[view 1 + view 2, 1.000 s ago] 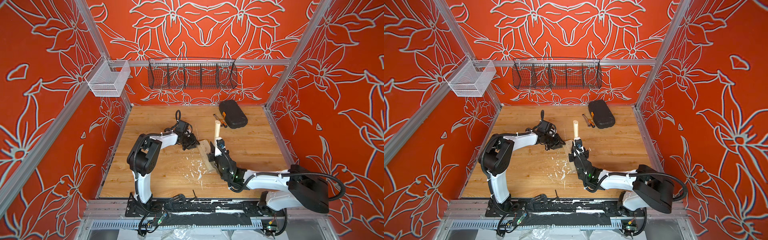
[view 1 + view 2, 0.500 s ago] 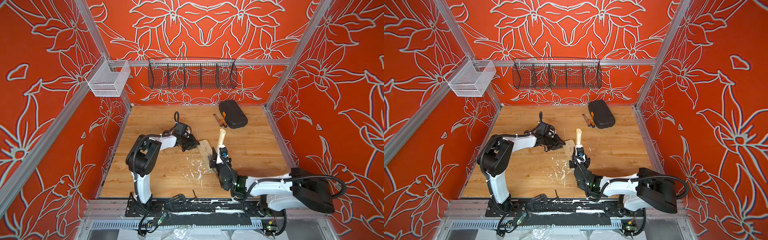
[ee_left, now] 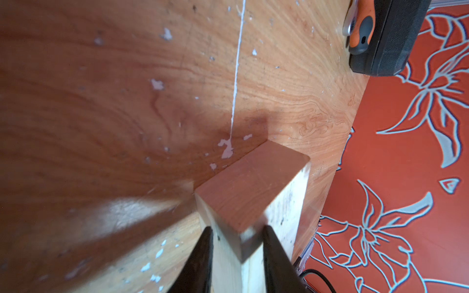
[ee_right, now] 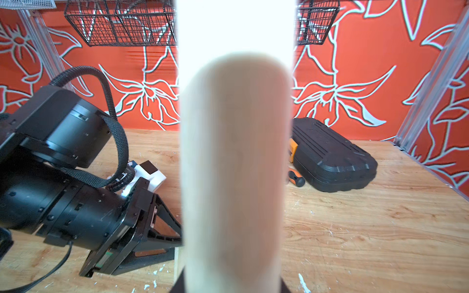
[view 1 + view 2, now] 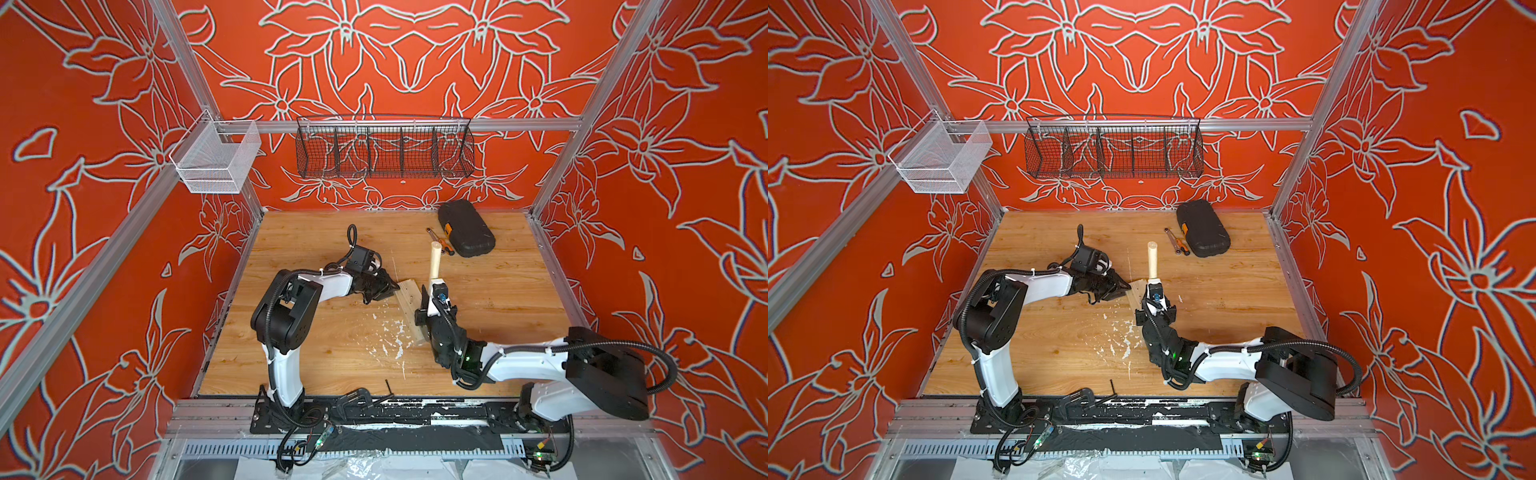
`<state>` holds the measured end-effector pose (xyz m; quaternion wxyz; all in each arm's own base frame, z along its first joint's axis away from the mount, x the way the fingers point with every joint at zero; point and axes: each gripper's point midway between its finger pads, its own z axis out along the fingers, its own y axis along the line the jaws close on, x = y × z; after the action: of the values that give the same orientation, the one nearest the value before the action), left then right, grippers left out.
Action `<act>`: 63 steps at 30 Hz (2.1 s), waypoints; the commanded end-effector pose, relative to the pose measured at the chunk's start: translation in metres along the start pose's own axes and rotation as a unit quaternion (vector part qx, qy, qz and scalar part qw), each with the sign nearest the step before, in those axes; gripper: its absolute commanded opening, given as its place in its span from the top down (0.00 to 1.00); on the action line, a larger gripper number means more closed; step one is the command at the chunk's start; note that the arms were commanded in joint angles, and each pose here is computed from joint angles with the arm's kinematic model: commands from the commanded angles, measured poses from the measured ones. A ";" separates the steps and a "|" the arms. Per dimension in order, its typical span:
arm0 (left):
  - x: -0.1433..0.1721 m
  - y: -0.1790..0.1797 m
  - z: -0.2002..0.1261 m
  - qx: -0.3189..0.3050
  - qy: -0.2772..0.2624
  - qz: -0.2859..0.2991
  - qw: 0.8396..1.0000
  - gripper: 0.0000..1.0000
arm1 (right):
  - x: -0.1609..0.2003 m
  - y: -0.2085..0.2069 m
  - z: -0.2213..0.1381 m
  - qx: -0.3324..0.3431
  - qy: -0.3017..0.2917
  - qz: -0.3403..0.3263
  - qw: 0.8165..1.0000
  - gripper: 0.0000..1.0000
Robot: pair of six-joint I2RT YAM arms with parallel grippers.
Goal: Use a claw hammer to pull out a nail
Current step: Remove the nail from the mounting plate.
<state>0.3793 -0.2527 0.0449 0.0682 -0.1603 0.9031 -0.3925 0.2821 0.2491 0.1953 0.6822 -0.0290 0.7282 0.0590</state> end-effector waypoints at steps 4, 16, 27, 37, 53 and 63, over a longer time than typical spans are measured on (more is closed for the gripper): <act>0.036 0.070 0.006 -0.114 0.045 -0.071 0.990 0.69 | -0.007 0.012 0.013 -0.035 0.012 -0.050 0.998 1.00; 0.036 0.070 0.009 -0.111 0.047 -0.072 0.990 0.69 | -0.038 0.010 0.038 -0.043 -0.008 -0.022 0.999 1.00; 0.037 0.071 0.008 -0.112 0.049 -0.072 0.990 0.69 | -0.025 0.005 0.038 -0.054 -0.010 0.023 0.998 1.00; 0.042 0.080 0.011 -0.117 0.053 -0.080 0.989 0.69 | 0.013 -0.031 0.001 -0.056 0.023 0.046 0.997 1.00; 0.055 0.094 0.019 -0.122 0.066 -0.093 0.986 0.69 | 0.078 -0.038 -0.024 -0.022 0.067 0.030 0.997 1.00; 0.057 0.097 0.019 -0.120 0.070 -0.097 0.986 0.69 | 0.113 -0.022 -0.033 -0.003 0.064 -0.001 0.998 1.00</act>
<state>0.3552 -0.2679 0.0418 0.0306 -0.1386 0.8905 -0.4322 0.2612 0.2418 0.1781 0.7011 0.0104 0.7022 0.1239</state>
